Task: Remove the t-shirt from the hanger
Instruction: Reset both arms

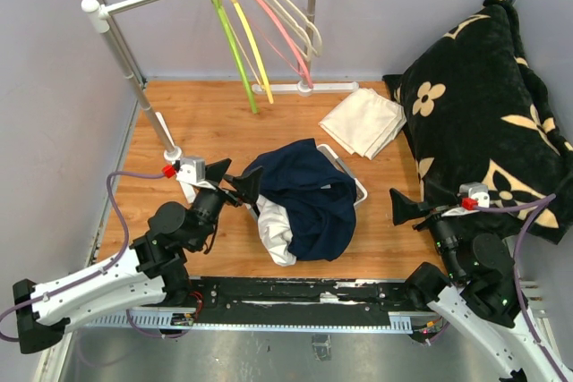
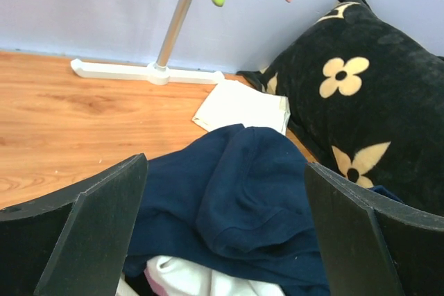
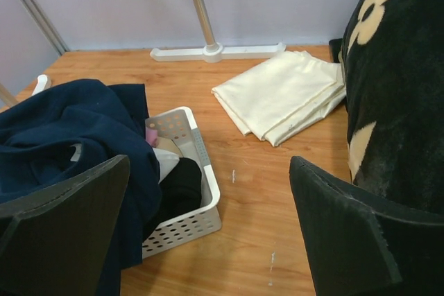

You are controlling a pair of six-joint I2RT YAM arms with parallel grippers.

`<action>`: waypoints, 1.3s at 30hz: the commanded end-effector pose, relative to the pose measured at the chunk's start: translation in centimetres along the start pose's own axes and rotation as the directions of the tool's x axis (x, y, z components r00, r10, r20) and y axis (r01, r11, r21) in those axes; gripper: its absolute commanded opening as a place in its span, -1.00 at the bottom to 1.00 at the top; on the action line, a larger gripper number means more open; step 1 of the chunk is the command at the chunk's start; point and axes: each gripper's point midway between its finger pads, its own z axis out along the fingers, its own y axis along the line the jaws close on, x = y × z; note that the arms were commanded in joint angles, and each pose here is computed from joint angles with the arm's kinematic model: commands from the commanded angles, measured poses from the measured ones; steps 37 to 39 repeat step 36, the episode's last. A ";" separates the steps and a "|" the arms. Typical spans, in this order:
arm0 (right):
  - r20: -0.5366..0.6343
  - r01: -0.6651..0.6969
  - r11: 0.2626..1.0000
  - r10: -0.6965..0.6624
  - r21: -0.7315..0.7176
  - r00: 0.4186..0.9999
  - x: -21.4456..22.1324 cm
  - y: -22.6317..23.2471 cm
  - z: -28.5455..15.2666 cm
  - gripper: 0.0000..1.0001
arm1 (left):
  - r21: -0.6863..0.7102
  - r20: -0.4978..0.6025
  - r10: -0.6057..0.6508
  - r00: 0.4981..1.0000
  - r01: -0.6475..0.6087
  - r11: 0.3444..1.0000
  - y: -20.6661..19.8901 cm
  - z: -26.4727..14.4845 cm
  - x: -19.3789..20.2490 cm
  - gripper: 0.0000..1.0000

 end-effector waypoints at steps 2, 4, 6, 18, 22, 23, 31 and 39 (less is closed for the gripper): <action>-0.039 -0.013 0.998 0.015 0.054 0.999 1.0 -1.1 -0.6 0.97 | -0.085 0.027 -0.016 0.999 0.019 0.996 2.4 -1.1 -0.6 0.99; -0.048 -0.010 0.998 0.013 0.055 0.999 1.3 -1.1 -0.5 0.97 | -0.112 0.024 -0.012 1.000 0.015 0.994 3.2 -1.6 -0.6 0.99; -0.058 -0.010 0.998 0.013 0.057 0.998 1.7 -1.1 -0.5 0.97 | -0.132 0.023 -0.009 1.000 0.012 0.991 4.0 -2.1 -0.6 0.99; -0.067 -0.011 0.998 0.015 0.058 0.998 2.1 -1.1 -0.5 0.97 | -0.224 0.095 -0.034 0.995 0.055 0.973 7.8 -5.0 -2.1 0.99; -0.066 -0.009 0.998 0.013 0.058 0.998 2.1 -1.2 -0.5 0.97 | -0.236 0.101 -0.033 0.994 0.057 0.970 8.2 -5.2 -2.1 0.99; -0.067 -0.008 0.998 0.012 0.058 0.998 2.1 -1.2 -0.4 0.97 | -0.239 0.102 -0.033 0.994 0.057 0.969 8.2 -5.2 -2.1 0.99; -0.064 -0.008 0.998 0.012 0.058 0.998 2.0 -1.1 -0.4 0.97 | -0.253 0.107 -0.031 0.994 0.058 0.966 8.5 -5.2 -2.1 0.99; -0.064 -0.008 0.998 0.012 0.059 0.998 2.0 -1.2 -0.4 0.97 | -0.250 0.110 -0.030 0.993 0.057 0.967 8.4 -5.2 -2.1 0.99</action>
